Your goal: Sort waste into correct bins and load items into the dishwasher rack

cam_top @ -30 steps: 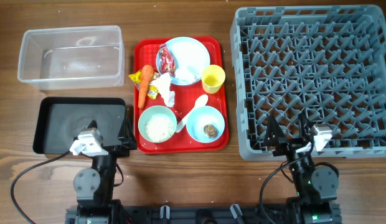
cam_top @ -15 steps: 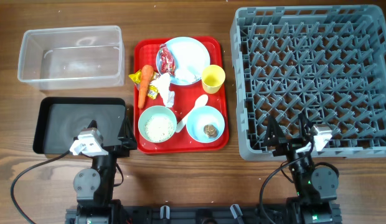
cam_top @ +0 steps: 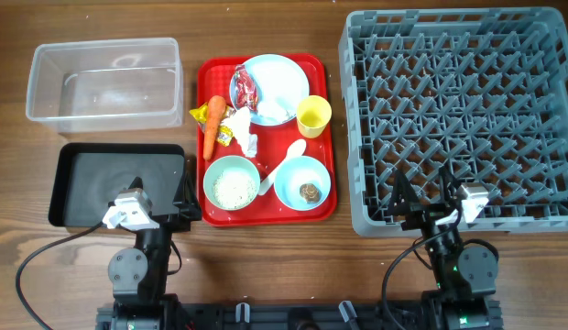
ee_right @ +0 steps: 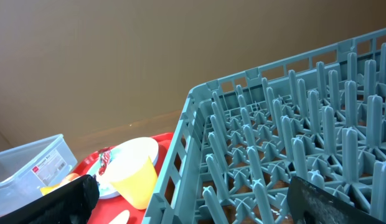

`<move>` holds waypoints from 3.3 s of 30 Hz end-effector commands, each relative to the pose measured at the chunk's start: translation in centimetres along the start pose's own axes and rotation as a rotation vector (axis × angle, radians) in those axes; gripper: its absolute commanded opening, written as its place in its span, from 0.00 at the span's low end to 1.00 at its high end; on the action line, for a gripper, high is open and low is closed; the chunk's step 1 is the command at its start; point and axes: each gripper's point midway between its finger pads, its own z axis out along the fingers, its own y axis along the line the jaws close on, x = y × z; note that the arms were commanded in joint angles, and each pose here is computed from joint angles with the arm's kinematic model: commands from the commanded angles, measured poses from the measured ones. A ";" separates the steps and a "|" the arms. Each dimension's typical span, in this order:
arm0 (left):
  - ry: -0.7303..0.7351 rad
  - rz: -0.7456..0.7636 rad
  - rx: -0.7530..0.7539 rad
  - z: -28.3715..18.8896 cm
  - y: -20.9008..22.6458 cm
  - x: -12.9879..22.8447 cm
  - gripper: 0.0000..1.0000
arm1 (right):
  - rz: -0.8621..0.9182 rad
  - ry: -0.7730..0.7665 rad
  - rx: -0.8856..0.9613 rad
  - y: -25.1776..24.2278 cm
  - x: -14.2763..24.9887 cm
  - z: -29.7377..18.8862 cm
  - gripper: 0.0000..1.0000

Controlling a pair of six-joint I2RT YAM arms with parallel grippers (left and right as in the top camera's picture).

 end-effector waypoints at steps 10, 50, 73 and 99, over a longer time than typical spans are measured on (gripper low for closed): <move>0.001 0.020 0.010 0.0 -0.1 0.1 1.00 | -0.008 -0.010 0.003 0.0 -0.2 0.0 1.00; -0.010 0.023 0.138 -0.2 -2.4 -0.4 1.00 | -0.008 -0.010 0.003 0.0 -0.2 0.0 1.00; 0.058 0.000 0.137 -2.8 -6.3 -10.2 1.00 | -0.008 -0.010 0.003 0.0 -0.2 0.0 1.00; 1.034 -0.012 -0.088 10.6 -8.2 -6.3 1.00 | -0.008 -0.010 0.003 0.0 -0.2 0.0 1.00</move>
